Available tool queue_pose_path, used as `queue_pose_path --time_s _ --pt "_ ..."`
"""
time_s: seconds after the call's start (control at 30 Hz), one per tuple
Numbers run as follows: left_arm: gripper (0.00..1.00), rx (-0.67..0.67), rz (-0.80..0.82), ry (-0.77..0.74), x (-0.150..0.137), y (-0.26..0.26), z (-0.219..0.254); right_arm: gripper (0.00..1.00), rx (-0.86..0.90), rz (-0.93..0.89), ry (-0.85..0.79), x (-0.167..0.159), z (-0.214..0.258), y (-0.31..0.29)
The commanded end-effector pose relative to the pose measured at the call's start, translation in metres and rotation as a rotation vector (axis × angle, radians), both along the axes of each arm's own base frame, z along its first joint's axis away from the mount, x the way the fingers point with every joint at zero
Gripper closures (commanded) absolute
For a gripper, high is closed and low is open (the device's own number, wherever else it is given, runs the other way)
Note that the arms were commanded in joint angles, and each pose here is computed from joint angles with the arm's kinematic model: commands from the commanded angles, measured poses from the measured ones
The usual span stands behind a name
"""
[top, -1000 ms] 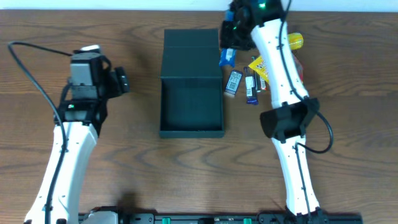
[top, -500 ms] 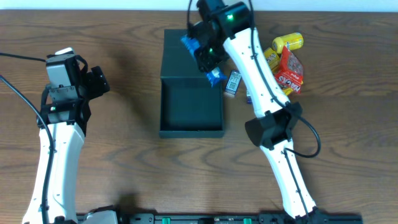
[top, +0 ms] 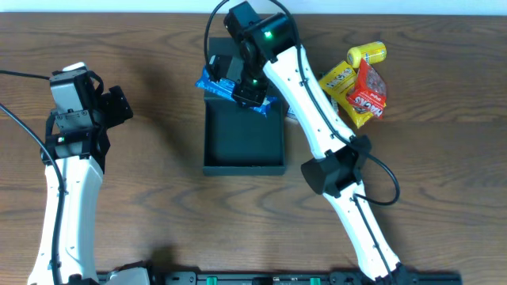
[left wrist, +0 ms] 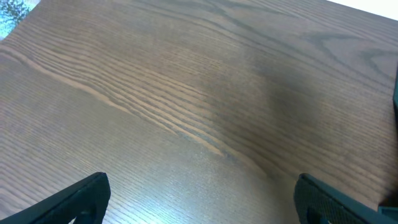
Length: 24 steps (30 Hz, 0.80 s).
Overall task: Pack container
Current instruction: 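Carry the blue candy bar with the right gripper and lower it into the box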
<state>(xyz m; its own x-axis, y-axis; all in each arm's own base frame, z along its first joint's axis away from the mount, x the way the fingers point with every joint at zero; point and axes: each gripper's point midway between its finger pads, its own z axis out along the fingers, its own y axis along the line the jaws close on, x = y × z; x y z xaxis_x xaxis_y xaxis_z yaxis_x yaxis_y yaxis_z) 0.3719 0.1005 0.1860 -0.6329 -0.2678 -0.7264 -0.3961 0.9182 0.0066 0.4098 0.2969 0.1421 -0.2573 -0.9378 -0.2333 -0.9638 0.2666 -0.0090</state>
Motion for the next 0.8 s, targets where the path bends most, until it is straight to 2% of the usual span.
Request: queue_pose_path --time_s 0.0,0.13,0.33,0.53,0.77 --pt "0.05 0.029 -0.016 -0.015 0.004 0.003 0.011 0.99 0.074 0.067 -0.050 -0.007 0.035 0.007" --pt "0.05 0.029 -0.016 -0.014 0.004 0.003 0.011 0.99 0.101 0.056 0.023 -0.022 0.042 -0.004" --pt "0.05 0.028 -0.016 -0.015 0.004 0.003 0.011 0.99 0.069 0.024 -0.034 -0.033 0.049 -0.033" --pt "0.05 0.029 -0.016 -0.017 0.004 0.003 0.011 0.99 0.021 0.095 -0.012 -0.044 0.016 -0.036" --pt "0.05 0.027 -0.019 -0.017 0.004 0.003 0.011 0.99 -0.041 0.173 -0.066 -0.038 -0.005 -0.032"
